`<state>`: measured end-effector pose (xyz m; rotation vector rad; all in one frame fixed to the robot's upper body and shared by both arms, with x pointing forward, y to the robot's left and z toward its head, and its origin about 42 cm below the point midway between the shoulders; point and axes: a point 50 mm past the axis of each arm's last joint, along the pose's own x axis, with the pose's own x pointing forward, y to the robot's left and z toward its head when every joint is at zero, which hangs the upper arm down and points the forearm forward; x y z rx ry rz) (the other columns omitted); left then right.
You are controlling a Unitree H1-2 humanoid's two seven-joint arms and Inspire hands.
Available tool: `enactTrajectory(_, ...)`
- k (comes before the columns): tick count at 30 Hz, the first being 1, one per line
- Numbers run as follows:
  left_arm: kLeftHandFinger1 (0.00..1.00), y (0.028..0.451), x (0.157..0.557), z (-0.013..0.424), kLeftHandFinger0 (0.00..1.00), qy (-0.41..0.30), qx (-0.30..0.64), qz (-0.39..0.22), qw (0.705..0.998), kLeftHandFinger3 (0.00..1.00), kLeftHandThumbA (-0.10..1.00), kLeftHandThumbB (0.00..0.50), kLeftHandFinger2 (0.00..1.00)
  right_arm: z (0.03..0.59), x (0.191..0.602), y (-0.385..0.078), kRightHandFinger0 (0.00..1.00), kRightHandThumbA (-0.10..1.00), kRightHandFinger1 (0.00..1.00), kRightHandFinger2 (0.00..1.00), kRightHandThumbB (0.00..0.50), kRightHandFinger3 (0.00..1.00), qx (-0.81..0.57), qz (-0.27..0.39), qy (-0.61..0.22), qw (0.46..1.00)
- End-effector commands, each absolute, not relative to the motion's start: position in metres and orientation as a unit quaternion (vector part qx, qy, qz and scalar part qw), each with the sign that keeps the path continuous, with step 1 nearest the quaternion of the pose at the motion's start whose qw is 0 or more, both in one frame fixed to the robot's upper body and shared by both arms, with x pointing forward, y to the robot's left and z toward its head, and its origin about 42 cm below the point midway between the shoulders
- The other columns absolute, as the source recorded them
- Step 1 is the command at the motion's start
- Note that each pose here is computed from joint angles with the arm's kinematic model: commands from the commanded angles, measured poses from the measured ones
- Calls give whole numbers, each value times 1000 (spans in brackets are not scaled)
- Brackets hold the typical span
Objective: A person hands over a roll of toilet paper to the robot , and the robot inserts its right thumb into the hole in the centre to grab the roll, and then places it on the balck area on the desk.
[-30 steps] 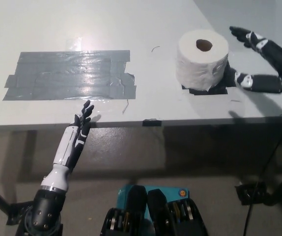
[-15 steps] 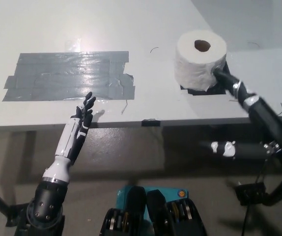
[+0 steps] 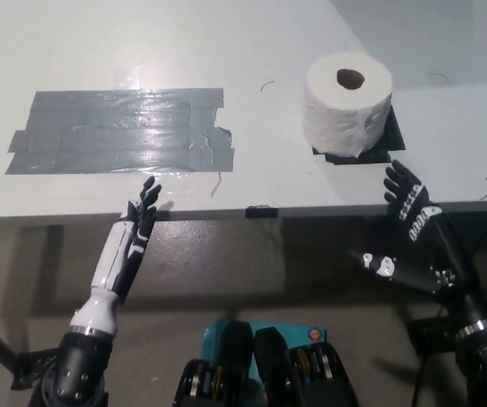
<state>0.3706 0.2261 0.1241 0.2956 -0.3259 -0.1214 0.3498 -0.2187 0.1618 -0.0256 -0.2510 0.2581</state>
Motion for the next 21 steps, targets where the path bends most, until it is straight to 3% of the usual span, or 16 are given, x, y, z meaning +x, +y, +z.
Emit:
enactTrajectory(1, 1000, 228, 361, 128, 1000, -180, 149, -66, 970, 1000, 1000, 154, 1000, 154, 342, -220, 1000, 1000, 1000, 1000, 136, 1000, 3, 102, -165, 981)
enactTrajectory(8, 1000, 229, 349, 116, 1000, -170, 156, -69, 971, 1000, 991, 150, 1000, 132, 328, -220, 1000, 1000, 1000, 1000, 118, 1000, -7, 102, -143, 984)
enactTrajectory(15, 1000, 229, 340, 107, 1000, -158, 163, -72, 971, 1000, 1000, 159, 1000, 121, 316, -219, 1000, 1000, 1000, 1000, 182, 1000, -14, 100, -129, 986)
enactTrajectory(21, 1000, 230, 335, 103, 1000, -152, 164, -69, 972, 1000, 998, 166, 1000, 118, 312, -219, 1000, 1000, 1000, 1000, 202, 1000, -17, 100, -119, 988)
